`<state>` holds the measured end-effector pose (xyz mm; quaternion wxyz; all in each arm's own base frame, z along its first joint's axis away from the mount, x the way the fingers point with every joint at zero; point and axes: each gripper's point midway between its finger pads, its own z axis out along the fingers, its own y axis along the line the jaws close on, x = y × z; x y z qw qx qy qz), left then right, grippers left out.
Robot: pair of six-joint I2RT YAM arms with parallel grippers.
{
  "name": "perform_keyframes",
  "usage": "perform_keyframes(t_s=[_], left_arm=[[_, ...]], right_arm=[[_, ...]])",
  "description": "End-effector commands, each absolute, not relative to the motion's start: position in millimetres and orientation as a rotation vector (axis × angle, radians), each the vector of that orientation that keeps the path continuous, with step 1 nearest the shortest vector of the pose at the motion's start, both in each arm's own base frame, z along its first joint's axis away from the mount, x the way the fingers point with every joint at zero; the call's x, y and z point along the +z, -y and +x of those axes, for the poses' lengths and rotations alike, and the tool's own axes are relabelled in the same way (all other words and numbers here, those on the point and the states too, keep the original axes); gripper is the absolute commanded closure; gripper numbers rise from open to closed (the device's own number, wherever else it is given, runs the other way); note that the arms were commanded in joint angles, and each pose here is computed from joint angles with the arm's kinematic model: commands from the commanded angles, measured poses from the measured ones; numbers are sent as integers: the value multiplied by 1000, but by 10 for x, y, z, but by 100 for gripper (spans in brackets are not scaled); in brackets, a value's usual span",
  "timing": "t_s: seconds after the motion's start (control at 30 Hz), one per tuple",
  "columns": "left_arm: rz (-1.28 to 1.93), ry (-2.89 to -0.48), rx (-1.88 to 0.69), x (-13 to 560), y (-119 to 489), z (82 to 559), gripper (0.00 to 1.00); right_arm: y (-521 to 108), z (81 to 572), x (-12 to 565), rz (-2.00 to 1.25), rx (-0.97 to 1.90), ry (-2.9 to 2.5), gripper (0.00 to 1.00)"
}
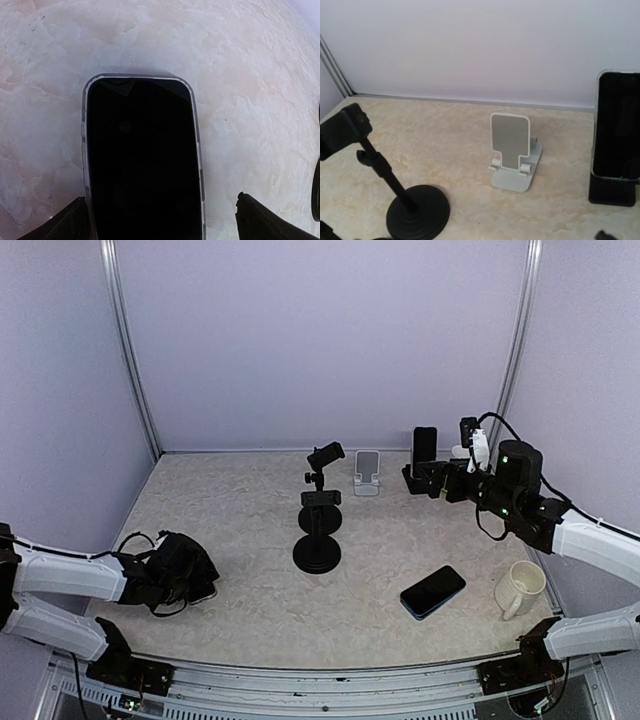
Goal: Place the phone on the phone stand
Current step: Move the phone to the center of the board.
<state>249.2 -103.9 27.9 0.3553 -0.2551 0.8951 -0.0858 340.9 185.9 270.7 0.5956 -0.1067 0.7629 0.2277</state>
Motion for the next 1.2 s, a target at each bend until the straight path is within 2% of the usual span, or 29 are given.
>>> perform_keyframes(t_s=[0.0, 0.27, 0.63, 0.9, 1.17], left_arm=[[-652, -2459, -256, 5, 1275, 2281, 1], [-497, -2485, -182, 131, 1525, 2391, 1], [-408, -2226, -302, 1012, 1415, 2646, 1], [-488, -2164, -294, 1092, 986, 2974, 1], [-384, -2206, -291, 1044, 965, 3278, 1]], right_arm=[[-1939, 3404, 2860, -271, 547, -1740, 0], [-1955, 3405, 2884, -282, 546, -1737, 0], [-1993, 3403, 2911, -289, 568, -1732, 0], [-2016, 3362, 2919, -299, 579, -1727, 0], [-2007, 3305, 2919, -302, 590, -1722, 0]])
